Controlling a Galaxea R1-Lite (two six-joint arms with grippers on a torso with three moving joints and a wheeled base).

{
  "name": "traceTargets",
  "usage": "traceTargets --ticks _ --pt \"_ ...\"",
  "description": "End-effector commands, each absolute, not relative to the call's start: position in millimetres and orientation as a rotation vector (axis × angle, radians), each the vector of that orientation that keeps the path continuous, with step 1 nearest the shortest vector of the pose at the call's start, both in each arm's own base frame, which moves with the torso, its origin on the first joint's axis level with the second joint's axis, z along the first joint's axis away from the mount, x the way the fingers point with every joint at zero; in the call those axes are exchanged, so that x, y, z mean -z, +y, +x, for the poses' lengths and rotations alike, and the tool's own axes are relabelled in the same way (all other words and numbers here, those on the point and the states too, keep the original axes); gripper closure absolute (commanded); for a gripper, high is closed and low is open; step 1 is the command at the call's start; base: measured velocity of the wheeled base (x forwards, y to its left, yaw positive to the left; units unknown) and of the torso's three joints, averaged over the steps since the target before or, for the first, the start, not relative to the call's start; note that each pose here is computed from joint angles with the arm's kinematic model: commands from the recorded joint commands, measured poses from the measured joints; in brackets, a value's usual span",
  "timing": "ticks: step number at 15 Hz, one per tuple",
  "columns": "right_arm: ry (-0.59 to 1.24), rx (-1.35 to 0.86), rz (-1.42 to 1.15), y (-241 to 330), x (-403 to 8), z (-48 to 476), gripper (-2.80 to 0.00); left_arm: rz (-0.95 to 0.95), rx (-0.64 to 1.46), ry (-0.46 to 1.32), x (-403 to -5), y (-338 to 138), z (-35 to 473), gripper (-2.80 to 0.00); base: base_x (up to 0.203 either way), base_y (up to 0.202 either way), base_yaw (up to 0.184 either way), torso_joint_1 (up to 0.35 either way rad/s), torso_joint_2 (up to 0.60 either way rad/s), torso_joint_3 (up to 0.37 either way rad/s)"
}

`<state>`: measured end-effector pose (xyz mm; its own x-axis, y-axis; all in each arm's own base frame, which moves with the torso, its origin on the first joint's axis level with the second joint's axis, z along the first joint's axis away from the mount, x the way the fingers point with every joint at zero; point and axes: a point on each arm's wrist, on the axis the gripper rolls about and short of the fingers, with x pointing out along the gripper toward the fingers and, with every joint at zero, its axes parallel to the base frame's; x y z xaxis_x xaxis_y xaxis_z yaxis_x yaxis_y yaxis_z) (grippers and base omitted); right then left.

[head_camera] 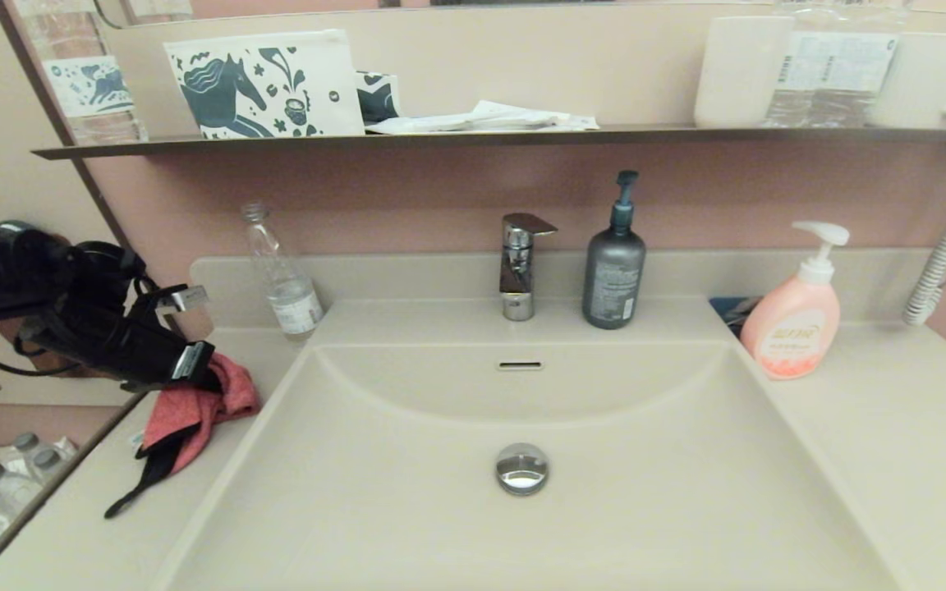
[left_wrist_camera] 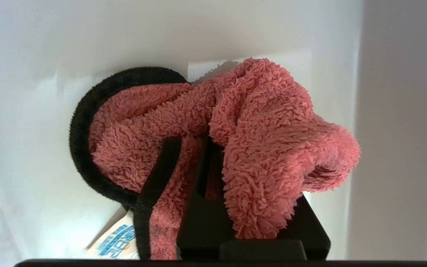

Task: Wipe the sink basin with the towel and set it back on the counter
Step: Wipe the sink

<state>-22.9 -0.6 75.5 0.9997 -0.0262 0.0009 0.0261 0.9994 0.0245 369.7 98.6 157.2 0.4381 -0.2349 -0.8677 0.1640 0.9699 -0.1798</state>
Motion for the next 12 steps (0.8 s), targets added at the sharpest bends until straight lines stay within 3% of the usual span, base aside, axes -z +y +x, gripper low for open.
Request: traceTargets --ticks 1,12 --pt "0.0 0.026 0.025 -1 -75 -23 0.0 -0.129 0.249 1.089 -149 87 391 0.0 0.0 0.0 0.0 0.0 0.0 0.0" --pt "0.0 0.026 0.025 -1 -75 -23 0.0 -0.121 0.322 1.014 -148 62 429 0.0 0.0 0.0 0.0 0.0 0.0 0.0"
